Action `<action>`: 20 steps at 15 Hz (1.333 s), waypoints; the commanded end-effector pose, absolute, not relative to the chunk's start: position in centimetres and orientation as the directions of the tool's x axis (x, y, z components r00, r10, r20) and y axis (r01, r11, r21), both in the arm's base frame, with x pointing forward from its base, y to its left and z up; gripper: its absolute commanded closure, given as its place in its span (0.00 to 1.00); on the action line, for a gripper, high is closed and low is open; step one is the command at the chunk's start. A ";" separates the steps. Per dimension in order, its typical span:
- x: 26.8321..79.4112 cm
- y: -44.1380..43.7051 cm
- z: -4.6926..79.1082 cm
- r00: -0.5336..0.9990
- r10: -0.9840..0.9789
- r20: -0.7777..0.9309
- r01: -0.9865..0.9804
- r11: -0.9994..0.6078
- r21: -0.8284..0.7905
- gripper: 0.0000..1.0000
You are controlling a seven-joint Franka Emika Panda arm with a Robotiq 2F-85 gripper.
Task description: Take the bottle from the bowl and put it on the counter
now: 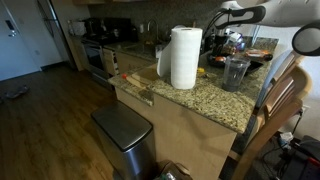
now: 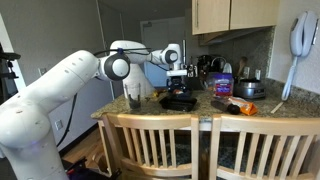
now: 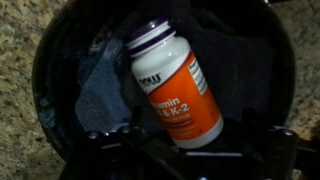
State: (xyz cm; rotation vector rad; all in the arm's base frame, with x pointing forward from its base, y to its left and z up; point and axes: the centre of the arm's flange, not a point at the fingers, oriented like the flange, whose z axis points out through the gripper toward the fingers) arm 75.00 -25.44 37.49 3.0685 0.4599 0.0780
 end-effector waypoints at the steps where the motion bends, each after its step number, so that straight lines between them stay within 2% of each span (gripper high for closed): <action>1: 75.0 -25.4 37.5 0.956 0.292 0.045 0.290 -0.956 0.045 0.00; 3: 75.0 -25.5 37.5 0.956 0.290 0.045 0.288 -0.957 0.045 0.00; 7: 74.2 -26.5 37.4 0.942 0.288 -0.170 0.295 -0.955 0.016 0.00; 8: 73.4 -25.6 36.8 0.952 0.290 -0.094 0.293 -0.956 0.017 0.00; 16: 72.8 -26.1 36.7 0.949 0.282 -0.142 0.286 -0.958 0.012 0.00; 17: 72.8 -26.1 36.8 0.950 0.281 -0.133 0.284 -0.959 -0.001 0.25; 18: 72.8 -26.2 36.8 0.951 0.281 -0.125 0.282 -0.959 -0.012 0.27; 20: 72.7 -26.3 36.8 0.953 0.280 -0.115 0.280 -0.960 -0.016 0.41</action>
